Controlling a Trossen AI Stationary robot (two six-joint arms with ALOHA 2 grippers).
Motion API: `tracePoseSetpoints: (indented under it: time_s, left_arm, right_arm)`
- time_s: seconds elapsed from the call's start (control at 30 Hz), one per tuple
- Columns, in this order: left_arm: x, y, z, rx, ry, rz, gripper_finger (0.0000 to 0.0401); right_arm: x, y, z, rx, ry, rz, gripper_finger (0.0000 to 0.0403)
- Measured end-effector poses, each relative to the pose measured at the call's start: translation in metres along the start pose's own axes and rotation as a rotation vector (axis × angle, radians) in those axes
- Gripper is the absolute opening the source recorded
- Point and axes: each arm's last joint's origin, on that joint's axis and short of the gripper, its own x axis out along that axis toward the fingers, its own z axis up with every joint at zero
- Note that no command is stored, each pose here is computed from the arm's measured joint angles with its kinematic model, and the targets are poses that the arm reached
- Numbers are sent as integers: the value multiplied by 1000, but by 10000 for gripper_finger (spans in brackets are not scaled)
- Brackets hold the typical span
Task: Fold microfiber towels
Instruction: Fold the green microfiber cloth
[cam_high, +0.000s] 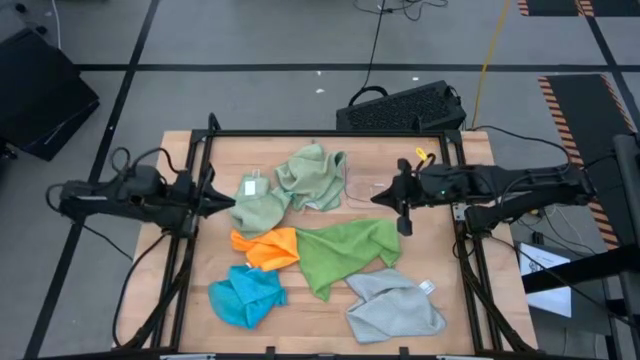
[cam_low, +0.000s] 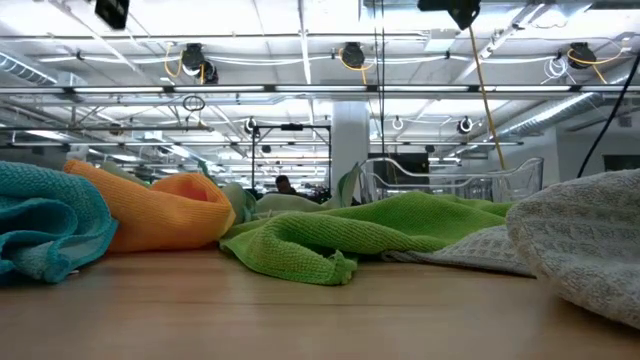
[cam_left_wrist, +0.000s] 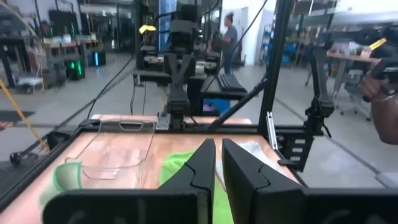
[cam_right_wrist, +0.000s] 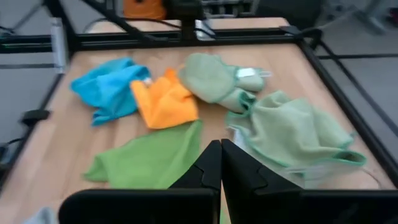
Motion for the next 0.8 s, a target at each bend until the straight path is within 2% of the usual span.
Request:
tracePoseSetpoints:
  time_s: [0.17,0.33,0.53,0.7,0.8]
  left_arm:
    - [11,-4,40,-2,127,-3,31]
    - [33,-8,54,-10,258,-20,31]
    - [68,-18,38,22,404,-72,31]
    - [96,-27,14,39,529,-13,31]
    - [112,-36,0,46,604,-16,31]
  right_arm:
    - [7,9,-2,6,24,-17,0]
    - [20,17,-6,2,50,-54,0]
    - [37,32,-14,31,119,-34,0]
    - [47,53,-33,63,199,7,1]
    - [53,65,-47,94,246,8,11]
